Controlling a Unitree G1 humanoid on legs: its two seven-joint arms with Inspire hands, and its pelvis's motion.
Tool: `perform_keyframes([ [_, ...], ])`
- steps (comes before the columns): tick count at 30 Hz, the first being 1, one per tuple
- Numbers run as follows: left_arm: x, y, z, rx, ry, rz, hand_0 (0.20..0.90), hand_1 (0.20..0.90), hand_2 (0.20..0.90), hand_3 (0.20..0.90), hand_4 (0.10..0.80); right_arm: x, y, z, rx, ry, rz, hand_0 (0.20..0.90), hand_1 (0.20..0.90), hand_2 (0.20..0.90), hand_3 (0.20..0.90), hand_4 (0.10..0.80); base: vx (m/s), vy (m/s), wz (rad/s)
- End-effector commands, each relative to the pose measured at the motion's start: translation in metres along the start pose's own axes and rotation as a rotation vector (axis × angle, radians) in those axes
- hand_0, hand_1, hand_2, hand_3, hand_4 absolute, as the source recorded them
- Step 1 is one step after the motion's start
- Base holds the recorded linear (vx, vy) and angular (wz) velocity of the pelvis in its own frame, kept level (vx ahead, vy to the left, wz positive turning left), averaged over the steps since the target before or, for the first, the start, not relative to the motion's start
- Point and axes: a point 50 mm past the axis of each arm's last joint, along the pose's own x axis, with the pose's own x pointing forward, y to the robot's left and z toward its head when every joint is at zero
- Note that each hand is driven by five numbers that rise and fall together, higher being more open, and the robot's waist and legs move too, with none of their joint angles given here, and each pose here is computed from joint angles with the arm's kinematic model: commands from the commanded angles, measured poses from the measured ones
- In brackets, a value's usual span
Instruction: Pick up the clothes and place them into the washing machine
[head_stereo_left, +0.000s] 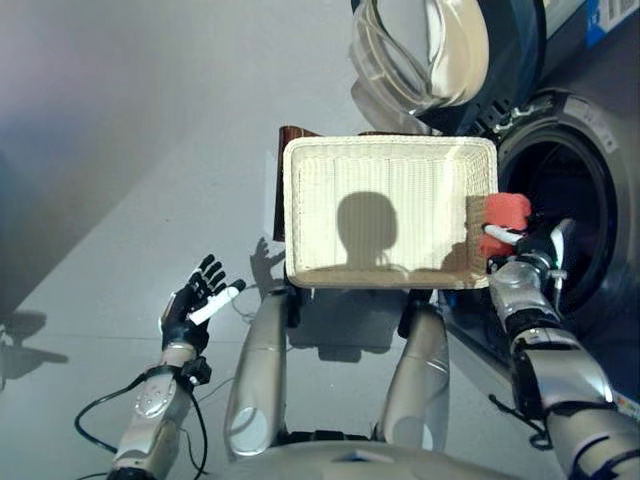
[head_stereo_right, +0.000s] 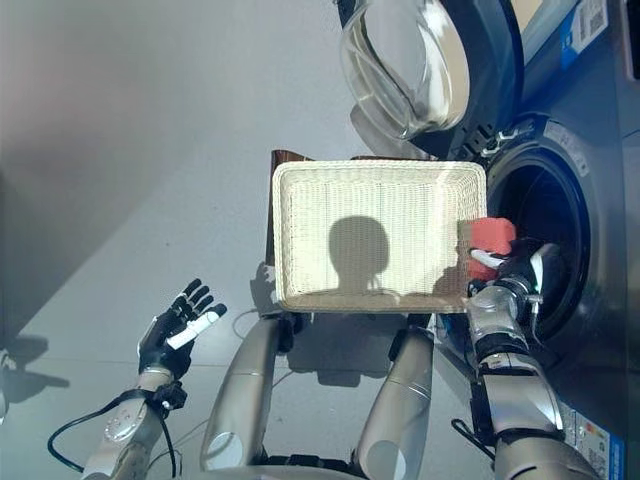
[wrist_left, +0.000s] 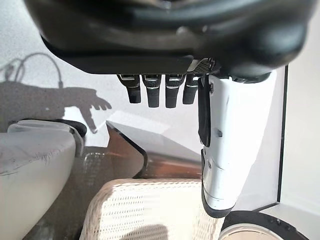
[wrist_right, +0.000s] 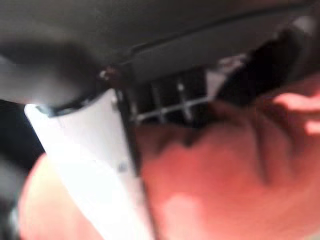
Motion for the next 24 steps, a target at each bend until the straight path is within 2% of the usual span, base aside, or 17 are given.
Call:
perform_keyframes([
  [1, -0.008, 0.013, 0.009, 0.027, -0.055, 0.022, 0.900, 0.900, 0.900, 0.900, 0.800, 0.019, -0.036, 0.012, 0.370, 0.039, -0.148, 0.200, 0.200, 0.200, 0.200, 0.300, 0.031, -0.032, 0.02],
  [2, -0.007, 0.012, 0.008, 0.025, -0.052, 0.017, 0.900, 0.900, 0.900, 0.900, 0.800, 0.020, -0.038, 0.009, 0.427, 0.064, -0.146, 0.200, 0.200, 0.200, 0.200, 0.300, 0.037, -0.019, 0.02],
  [3, -0.007, 0.010, 0.007, 0.014, -0.047, 0.010, 0.900, 0.900, 0.900, 0.900, 0.800, 0.020, -0.038, 0.013, 0.658, 0.106, -0.154, 0.200, 0.200, 0.200, 0.200, 0.300, 0.048, -0.022, 0.02],
  [11, -0.010, -0.003, -0.004, -0.016, 0.030, -0.049, 0.900, 0.900, 0.900, 0.900, 0.800, 0.015, -0.027, 0.011, 1.421, 0.338, -0.278, 0.200, 0.200, 0.200, 0.200, 0.300, 0.018, -0.002, 0.03],
  [16, -0.013, -0.007, -0.010, -0.037, 0.068, -0.068, 0.900, 0.900, 0.900, 0.900, 0.800, 0.014, -0.027, 0.018, 1.639, 0.378, -0.357, 0.200, 0.200, 0.200, 0.200, 0.300, 0.003, 0.002, 0.01],
  [18, -0.016, -0.008, -0.014, -0.048, 0.086, -0.072, 0.900, 0.900, 0.900, 0.900, 0.800, 0.017, -0.037, 0.022, 1.725, 0.374, -0.426, 0.200, 0.200, 0.200, 0.200, 0.300, 0.000, 0.000, 0.00],
  [24, -0.018, -0.005, -0.014, -0.039, 0.091, -0.064, 0.900, 0.900, 0.900, 0.900, 0.800, 0.032, -0.082, 0.025, 1.758, 0.324, -0.586, 0.200, 0.200, 0.200, 0.200, 0.300, 0.003, 0.002, -0.01],
])
